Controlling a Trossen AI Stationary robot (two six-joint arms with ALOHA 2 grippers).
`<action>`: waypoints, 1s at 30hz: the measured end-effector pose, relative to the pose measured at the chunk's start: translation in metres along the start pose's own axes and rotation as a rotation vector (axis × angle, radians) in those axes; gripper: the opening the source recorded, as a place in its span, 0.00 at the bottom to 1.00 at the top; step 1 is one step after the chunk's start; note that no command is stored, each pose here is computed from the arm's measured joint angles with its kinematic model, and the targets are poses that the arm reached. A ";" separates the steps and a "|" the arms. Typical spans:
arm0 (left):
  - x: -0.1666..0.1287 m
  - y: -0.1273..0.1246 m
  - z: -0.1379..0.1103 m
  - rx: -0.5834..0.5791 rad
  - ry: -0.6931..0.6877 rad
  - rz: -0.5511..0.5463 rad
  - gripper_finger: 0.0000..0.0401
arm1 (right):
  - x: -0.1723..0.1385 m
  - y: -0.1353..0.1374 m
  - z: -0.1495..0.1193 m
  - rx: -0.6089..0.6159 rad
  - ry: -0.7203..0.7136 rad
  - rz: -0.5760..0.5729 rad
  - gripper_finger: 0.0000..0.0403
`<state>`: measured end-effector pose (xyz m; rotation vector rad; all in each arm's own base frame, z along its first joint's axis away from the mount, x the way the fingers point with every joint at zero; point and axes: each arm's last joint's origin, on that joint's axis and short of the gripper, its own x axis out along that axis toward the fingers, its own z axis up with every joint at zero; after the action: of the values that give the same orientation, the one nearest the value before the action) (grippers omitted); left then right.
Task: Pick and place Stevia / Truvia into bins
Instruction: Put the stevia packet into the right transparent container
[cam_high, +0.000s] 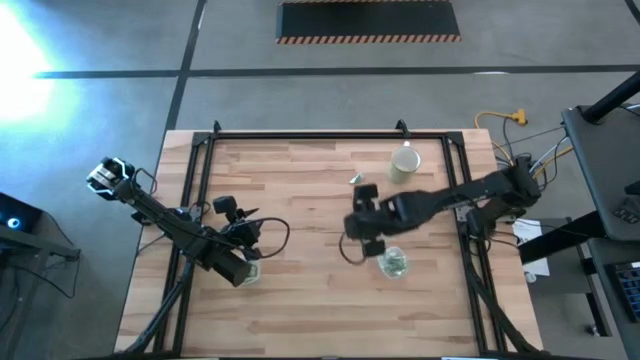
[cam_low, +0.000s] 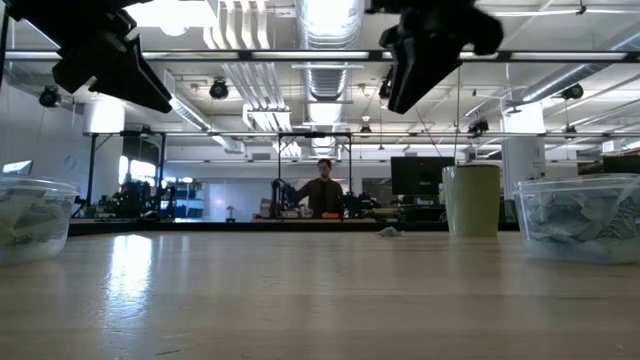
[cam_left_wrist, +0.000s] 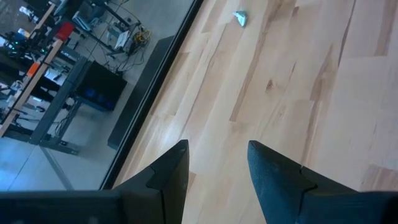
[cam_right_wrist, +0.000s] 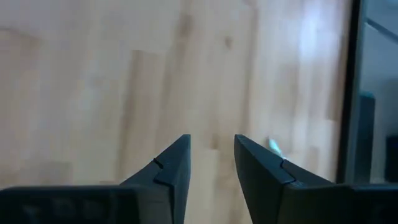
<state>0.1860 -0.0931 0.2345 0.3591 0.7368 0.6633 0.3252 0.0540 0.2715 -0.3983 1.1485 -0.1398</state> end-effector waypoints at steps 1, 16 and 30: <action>0.000 0.000 0.000 0.000 0.000 0.000 0.37 | 0.003 -0.008 -0.001 0.013 0.007 -0.009 0.28; 0.000 0.000 0.000 0.014 -0.002 -0.002 0.37 | 0.048 -0.105 -0.018 0.054 -0.067 0.017 0.33; 0.000 -0.001 0.000 0.013 -0.002 -0.003 0.37 | 0.101 -0.143 -0.044 0.113 0.017 0.049 0.52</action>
<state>0.1864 -0.0934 0.2340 0.3707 0.7395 0.6557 0.3399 -0.1191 0.2238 -0.2692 1.1604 -0.1644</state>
